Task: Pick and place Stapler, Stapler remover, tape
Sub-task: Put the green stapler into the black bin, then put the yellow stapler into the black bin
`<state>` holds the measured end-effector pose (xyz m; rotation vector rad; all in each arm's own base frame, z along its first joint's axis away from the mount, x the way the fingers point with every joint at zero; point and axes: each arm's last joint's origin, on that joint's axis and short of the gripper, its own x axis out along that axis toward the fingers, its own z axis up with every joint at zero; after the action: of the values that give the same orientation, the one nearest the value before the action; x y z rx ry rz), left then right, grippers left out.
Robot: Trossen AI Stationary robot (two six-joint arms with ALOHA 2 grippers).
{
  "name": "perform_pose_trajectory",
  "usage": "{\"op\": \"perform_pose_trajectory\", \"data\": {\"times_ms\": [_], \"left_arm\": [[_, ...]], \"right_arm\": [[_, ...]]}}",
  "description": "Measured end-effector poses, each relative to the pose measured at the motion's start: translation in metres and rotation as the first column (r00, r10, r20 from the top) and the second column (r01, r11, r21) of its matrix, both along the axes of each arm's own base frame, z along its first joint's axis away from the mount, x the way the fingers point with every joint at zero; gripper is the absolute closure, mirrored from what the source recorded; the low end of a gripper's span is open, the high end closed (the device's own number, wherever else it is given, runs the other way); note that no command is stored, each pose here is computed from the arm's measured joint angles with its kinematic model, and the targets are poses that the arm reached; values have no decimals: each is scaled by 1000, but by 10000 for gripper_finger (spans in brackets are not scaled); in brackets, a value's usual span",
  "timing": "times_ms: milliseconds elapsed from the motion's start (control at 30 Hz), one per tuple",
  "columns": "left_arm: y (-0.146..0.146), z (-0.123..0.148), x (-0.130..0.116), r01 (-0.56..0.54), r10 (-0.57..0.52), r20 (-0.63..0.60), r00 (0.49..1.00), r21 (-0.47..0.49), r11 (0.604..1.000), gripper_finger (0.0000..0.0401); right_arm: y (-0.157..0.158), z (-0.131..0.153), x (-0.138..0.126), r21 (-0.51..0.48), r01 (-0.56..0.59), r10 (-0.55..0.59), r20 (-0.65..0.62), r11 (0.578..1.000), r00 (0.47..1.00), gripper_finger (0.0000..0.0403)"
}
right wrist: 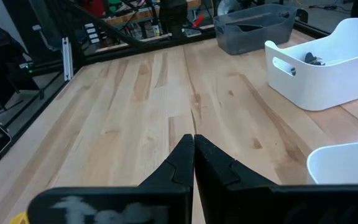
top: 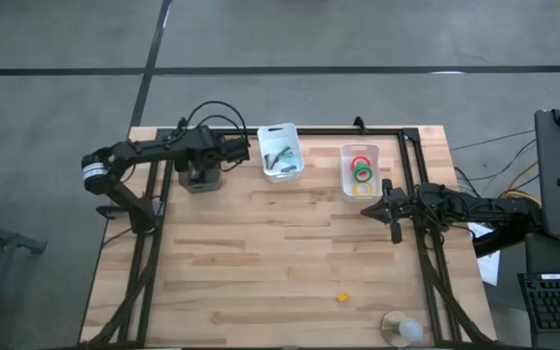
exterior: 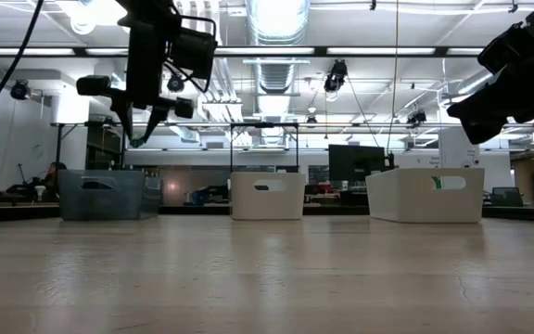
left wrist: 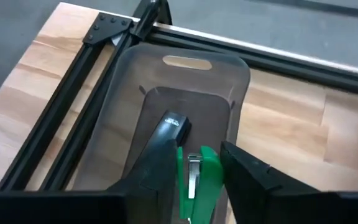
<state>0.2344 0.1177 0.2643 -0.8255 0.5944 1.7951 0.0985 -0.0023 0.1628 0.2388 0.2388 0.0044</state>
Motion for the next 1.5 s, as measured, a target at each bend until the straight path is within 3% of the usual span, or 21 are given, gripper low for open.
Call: {"op": "perform_pose_trajectory", "data": {"times_ms": [300,433,600,733,1000,1100,1267,1400,1500], "left_arm": [[-1,4,3,-9,8,38,999,23,1000,194],[1,12,6,20,-21,30,999,64,998,176],[2,31,13,150,-149,-24,989,98,984,174],[-7,45,30,323,-324,-7,946,125,938,174],[-57,58,73,559,-605,82,792,302,772,175],[-91,59,90,677,-740,100,665,337,654,174],[-162,52,119,807,-909,86,409,431,404,174],[-206,35,138,838,-961,101,259,470,275,175],[-232,11,153,852,-976,96,193,477,216,175]], "right_arm": [[0,0,0,0,0,0,0,1000,1000,394],[0,0,0,0,0,0,0,1000,1000,394],[0,0,0,0,0,0,0,1000,1000,394],[0,0,0,0,0,0,0,1000,1000,394],[0,0,0,0,0,0,0,1000,1000,394],[0,0,0,0,0,0,0,1000,1000,394],[0,0,0,0,0,0,-1,1000,1000,394],[0,0,0,0,0,0,0,1000,1000,394],[0,0,0,0,0,0,0,1000,1000,394]]}}
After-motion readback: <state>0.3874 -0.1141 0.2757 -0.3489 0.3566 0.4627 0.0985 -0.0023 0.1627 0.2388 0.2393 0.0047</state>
